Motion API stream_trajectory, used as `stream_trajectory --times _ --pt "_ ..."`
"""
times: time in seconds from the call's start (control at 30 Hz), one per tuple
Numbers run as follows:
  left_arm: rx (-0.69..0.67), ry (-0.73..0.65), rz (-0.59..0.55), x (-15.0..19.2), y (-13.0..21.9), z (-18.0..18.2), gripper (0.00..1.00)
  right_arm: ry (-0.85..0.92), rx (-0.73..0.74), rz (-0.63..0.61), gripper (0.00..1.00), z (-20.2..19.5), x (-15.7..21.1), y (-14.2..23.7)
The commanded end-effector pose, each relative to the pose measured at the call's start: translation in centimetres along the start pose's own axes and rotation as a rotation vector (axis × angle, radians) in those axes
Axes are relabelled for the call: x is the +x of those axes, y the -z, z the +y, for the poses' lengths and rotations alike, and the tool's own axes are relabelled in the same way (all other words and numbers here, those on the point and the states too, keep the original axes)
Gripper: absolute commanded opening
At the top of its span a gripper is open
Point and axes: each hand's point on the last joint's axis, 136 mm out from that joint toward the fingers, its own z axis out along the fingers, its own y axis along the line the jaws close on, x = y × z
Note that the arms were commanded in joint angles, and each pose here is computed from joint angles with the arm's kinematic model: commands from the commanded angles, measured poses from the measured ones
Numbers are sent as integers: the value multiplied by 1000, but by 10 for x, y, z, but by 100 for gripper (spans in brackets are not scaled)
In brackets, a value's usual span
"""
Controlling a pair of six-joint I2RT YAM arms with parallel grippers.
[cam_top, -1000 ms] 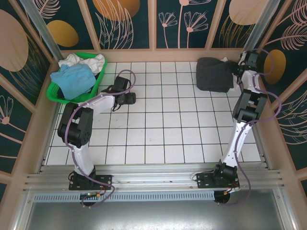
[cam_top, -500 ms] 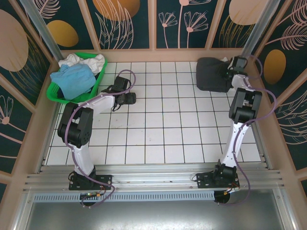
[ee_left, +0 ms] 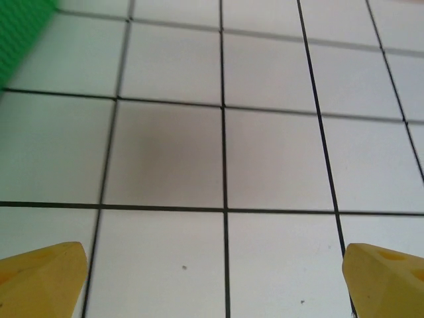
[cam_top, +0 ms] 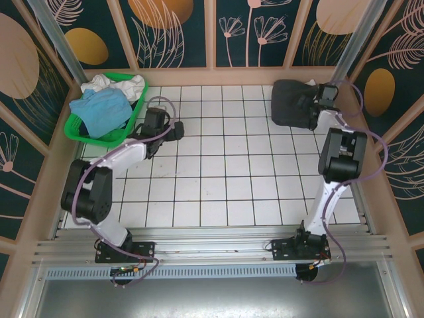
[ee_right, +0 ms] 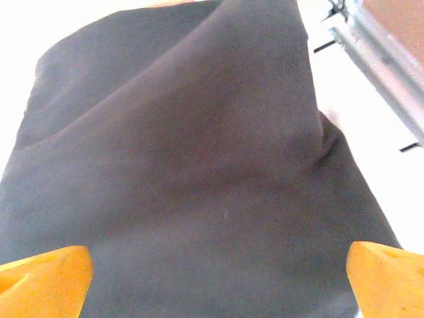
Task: Fold and stack the t-shirts
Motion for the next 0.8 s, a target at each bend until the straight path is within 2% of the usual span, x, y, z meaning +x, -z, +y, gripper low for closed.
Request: stream_trajectory --times 0.0,0.17,0.23,0.3,0.4,0.47,0.53,0.6,0.67,0.73,0.77 --pt "-64 84 -261 -42 32 21 99 94 26 -196 99 19 -17 52" --pt "-199 94 -498 -40 81 65 98 121 108 -340 99 27 35 112" --pt "-228 59 -500 -28 84 77 98 58 99 -368 99 20 56 130" --pt "-274 33 -470 -14 78 91 99 86 54 -393 99 18 74 141" --pt "-340 8 -439 -4 74 105 99 178 -7 -560 99 17 92 169" --pt "-359 15 -491 -8 84 113 99 218 -6 -632 99 8 107 181" --pt "-347 26 -540 -12 92 122 99 184 46 -635 99 -5 111 179" --pt "-335 18 -571 -9 93 133 99 206 20 -564 99 4 112 164" --pt "-384 37 -516 0 83 151 99 220 26 -527 99 8 109 150" --pt "-356 43 -502 8 76 155 99 191 0 -561 99 5 109 144" --pt "-360 39 -502 10 74 157 99 175 -8 -516 99 2 112 139"
